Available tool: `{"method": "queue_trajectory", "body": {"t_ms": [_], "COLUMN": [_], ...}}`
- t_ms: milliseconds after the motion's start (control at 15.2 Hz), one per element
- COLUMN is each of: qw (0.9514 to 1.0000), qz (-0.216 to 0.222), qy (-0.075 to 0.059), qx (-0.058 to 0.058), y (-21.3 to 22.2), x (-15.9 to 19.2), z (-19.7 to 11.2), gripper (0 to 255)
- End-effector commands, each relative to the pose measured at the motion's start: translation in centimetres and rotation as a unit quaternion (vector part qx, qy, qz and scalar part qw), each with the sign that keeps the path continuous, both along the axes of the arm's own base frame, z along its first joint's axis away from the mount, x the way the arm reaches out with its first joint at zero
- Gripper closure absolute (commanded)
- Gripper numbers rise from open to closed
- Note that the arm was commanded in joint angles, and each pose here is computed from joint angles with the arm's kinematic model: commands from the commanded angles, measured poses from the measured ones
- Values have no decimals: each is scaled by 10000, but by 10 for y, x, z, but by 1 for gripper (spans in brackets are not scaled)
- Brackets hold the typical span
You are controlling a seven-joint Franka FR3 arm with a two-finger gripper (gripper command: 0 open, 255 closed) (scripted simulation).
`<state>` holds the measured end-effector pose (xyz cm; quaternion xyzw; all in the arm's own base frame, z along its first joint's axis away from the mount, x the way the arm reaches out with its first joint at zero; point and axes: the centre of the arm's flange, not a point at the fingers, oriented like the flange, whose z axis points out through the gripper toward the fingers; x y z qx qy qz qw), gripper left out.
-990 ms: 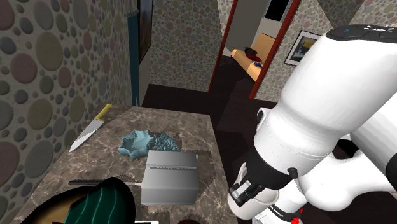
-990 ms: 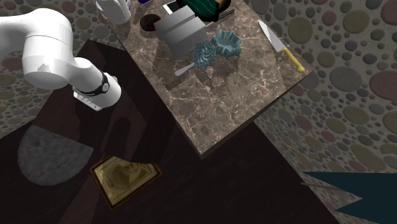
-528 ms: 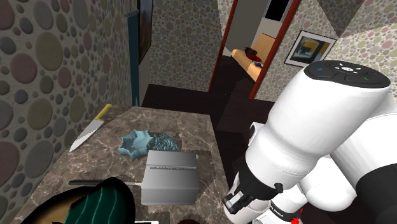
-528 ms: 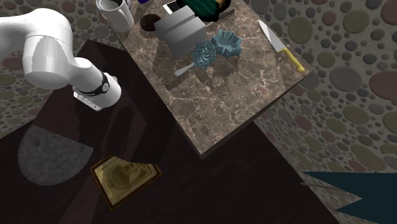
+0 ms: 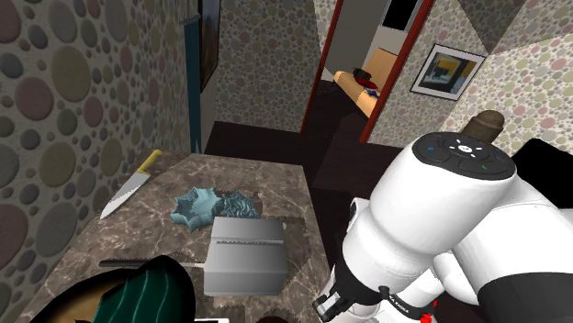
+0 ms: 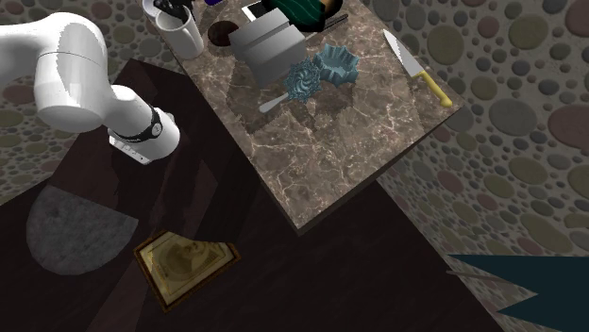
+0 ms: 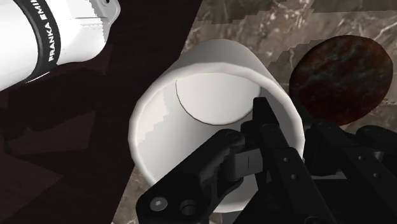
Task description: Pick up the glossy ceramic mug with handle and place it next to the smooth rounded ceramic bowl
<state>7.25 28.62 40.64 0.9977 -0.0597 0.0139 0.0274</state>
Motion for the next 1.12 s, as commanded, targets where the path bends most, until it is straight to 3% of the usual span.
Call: {"method": "queue_trajectory", "body": {"t_ms": [0, 462, 990, 1056], "qw": [10000, 10000, 10000, 10000], "qz": [0, 0, 0, 0], "qy": [-3, -3, -3, -3], "qx": [3, 3, 3, 2], "y": [0, 0, 0, 0], "x": [0, 0, 0, 0], "z": [-11, -47, -47, -47], "gripper": [255, 255, 255, 0]}}
